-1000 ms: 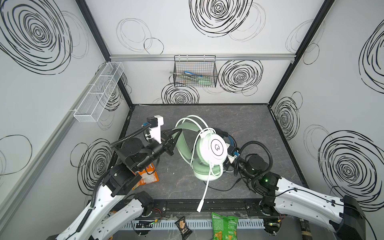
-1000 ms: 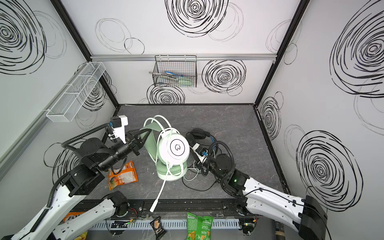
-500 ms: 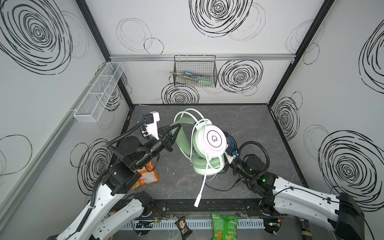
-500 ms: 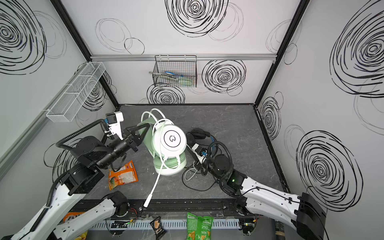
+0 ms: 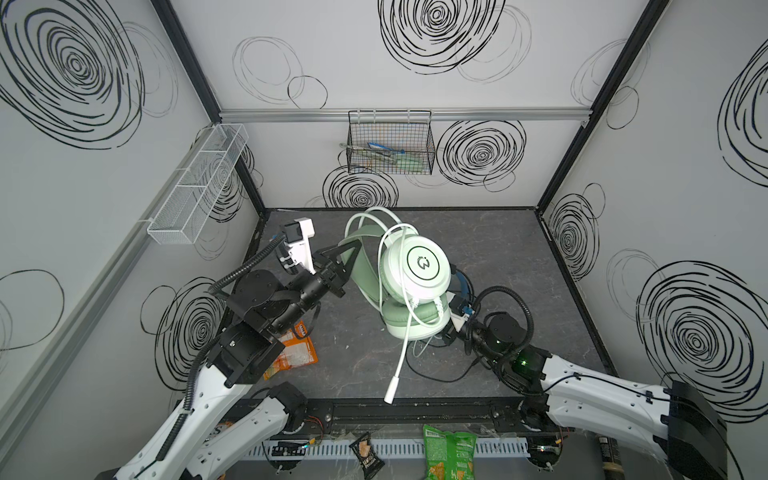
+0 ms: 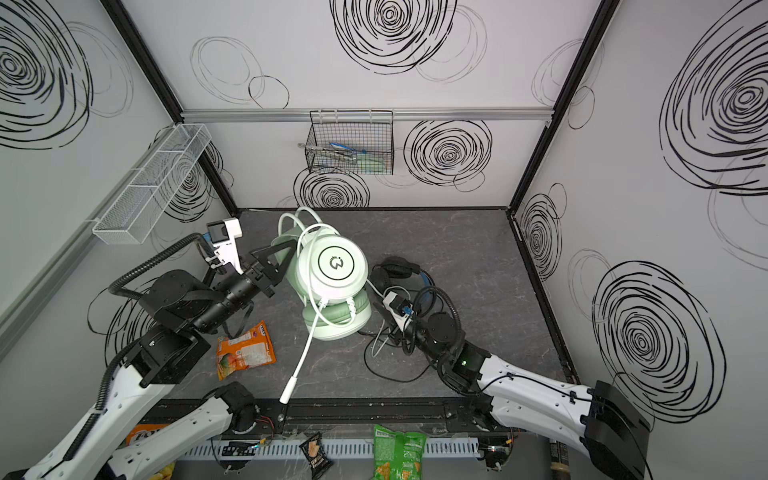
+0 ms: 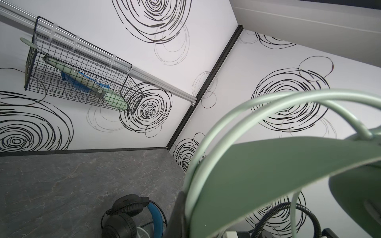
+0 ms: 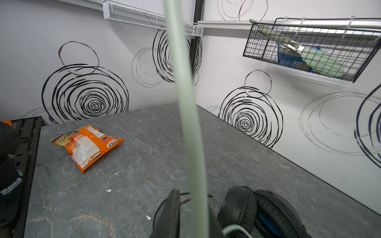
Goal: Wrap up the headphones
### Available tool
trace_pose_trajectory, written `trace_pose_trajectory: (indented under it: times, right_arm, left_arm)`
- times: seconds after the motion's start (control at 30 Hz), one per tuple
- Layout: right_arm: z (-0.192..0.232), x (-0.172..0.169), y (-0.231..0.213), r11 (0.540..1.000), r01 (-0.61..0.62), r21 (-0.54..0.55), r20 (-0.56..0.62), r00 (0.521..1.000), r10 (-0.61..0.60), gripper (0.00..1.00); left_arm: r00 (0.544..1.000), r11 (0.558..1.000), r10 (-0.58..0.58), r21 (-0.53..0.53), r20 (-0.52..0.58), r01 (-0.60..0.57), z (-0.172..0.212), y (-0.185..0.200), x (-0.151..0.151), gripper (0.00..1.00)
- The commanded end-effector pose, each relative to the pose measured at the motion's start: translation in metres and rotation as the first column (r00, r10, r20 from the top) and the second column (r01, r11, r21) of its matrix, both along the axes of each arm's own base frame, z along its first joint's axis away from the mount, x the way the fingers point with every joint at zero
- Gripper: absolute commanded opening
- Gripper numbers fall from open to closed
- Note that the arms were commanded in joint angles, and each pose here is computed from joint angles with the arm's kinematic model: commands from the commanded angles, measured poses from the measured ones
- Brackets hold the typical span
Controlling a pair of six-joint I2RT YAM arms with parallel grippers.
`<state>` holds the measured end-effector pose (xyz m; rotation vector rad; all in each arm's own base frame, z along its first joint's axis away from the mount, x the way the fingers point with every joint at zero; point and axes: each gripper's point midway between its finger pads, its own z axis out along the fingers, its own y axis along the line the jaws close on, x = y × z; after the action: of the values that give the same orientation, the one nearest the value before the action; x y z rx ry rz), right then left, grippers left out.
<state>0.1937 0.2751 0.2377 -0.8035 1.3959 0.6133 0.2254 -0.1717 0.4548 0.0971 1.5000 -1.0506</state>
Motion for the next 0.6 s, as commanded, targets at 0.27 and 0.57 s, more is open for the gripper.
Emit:
trace_pose_trajectory:
  times: [0.27,0.57]
  right_arm:
    - [-0.007,0.000,0.002,0.999,-0.010,0.041,-0.045,0.999,0.012,0.11]
    - [-0.020,0.002,0.008,0.999,-0.016,0.034,-0.109,0.994,0.020,0.04]
  left_arm:
    - [0.991,0.965,0.116,-0.245,0.072,-0.095,0.060,0.035,-0.003,0.00]
    - [0.980,0.933,0.198,-0.308,0.002,-0.187,0.054,0.048,0.013,0.00]
